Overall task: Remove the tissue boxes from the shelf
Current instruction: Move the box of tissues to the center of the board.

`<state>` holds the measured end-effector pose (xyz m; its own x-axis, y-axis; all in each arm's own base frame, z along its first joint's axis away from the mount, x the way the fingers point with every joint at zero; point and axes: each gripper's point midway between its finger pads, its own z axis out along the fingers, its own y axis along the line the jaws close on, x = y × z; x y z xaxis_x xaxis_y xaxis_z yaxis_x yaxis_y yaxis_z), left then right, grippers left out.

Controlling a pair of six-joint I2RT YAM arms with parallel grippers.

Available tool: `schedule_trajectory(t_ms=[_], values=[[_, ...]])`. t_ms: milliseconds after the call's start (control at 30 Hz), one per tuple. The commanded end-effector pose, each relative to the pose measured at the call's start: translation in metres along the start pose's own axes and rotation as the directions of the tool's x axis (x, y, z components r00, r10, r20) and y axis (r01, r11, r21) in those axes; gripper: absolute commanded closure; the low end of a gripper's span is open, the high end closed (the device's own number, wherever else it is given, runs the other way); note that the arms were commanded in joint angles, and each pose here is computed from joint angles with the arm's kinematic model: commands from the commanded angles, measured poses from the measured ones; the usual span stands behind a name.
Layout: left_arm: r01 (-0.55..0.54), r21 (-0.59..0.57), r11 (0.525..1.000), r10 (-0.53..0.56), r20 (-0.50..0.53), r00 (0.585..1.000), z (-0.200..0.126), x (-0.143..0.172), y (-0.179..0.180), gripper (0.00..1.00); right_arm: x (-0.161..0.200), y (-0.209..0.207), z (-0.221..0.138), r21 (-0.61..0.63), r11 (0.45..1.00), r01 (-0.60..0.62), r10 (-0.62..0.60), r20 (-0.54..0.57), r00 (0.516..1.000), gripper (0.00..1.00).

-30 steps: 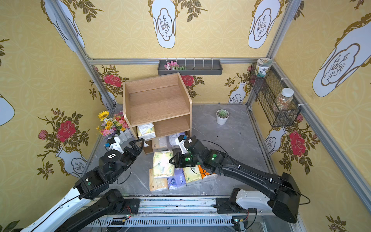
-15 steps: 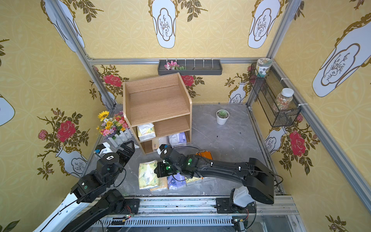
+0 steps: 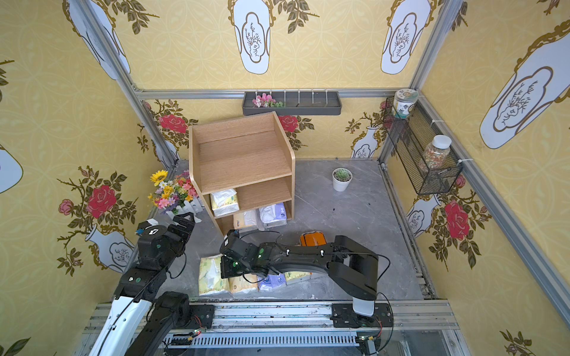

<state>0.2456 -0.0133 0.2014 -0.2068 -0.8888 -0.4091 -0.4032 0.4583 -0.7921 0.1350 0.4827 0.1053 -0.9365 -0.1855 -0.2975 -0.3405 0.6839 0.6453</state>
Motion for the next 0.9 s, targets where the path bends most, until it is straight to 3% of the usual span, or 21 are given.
schedule_trajectory(t_ms=[0, 333, 867], values=[[-0.007, 0.048, 0.999, 0.008, -0.02, 1.0, -0.001, 0.003, -0.008, 0.01, -0.008, 0.001, 0.011, 0.011, 1.0, -0.027, 0.027, 0.022, 0.999, 1.0], [-0.011, 0.038, 0.999, 0.012, -0.028, 1.0, -0.002, 0.005, -0.005, 0.01, -0.002, -0.028, 0.029, 0.117, 0.992, -0.049, 0.052, -0.021, 0.998, 1.0], [0.02, 0.033, 0.999, -0.018, -0.062, 0.998, 0.007, 0.016, 0.005, 0.01, 0.001, -0.063, -0.004, 0.219, 0.972, -0.084, 0.085, 0.007, 0.996, 1.0]])
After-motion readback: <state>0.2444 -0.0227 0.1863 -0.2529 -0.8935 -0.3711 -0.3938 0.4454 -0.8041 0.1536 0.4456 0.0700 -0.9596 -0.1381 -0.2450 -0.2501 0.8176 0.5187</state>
